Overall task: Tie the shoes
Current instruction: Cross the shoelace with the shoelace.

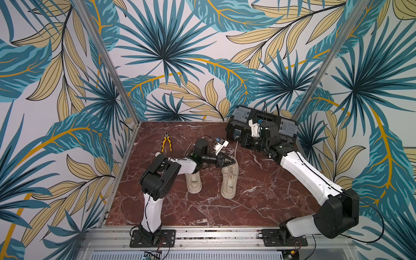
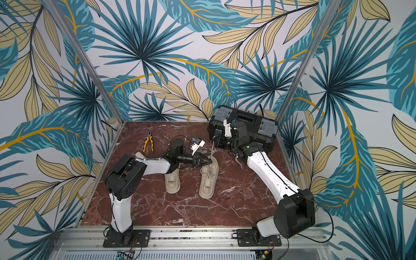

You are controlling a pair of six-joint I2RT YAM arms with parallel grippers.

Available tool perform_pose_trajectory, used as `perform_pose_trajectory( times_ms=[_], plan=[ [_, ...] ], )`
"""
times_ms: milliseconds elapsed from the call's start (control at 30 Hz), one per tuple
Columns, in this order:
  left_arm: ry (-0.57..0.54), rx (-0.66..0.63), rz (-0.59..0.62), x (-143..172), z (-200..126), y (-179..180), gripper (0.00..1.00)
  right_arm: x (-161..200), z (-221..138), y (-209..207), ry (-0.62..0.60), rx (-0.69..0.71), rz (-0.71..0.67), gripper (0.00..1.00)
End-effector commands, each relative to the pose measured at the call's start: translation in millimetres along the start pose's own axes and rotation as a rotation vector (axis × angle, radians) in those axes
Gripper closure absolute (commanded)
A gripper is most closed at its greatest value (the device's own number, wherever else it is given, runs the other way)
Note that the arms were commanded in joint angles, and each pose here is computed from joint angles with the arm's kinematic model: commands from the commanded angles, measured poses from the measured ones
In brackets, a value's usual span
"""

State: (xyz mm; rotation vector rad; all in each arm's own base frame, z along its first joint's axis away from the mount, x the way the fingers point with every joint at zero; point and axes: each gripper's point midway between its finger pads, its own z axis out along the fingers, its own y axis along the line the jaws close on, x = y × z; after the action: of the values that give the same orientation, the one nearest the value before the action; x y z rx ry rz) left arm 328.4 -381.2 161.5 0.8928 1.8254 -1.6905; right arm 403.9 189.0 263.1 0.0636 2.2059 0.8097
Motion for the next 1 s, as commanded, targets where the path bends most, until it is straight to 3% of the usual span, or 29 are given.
perform_pose_trajectory(
  times_ms=[0,500,800,967],
  plan=[
    [0.002,0.023,0.038,-7.3,4.4,-4.9,0.70,-7.7,3.8,5.3,-0.012,-0.018,-0.007,1.00],
    [0.007,0.015,0.038,-11.6,8.2,-3.4,0.71,-11.6,9.7,22.6,-0.012,-0.083,0.025,1.00],
    [-0.002,0.010,0.051,-18.0,8.0,-7.9,0.90,-12.7,-2.2,11.7,-0.025,-0.038,-0.026,1.00],
    [-0.007,0.016,0.069,-20.3,4.7,-16.5,0.95,-8.0,-1.4,-7.0,0.004,-0.024,-0.044,1.00]
  ],
)
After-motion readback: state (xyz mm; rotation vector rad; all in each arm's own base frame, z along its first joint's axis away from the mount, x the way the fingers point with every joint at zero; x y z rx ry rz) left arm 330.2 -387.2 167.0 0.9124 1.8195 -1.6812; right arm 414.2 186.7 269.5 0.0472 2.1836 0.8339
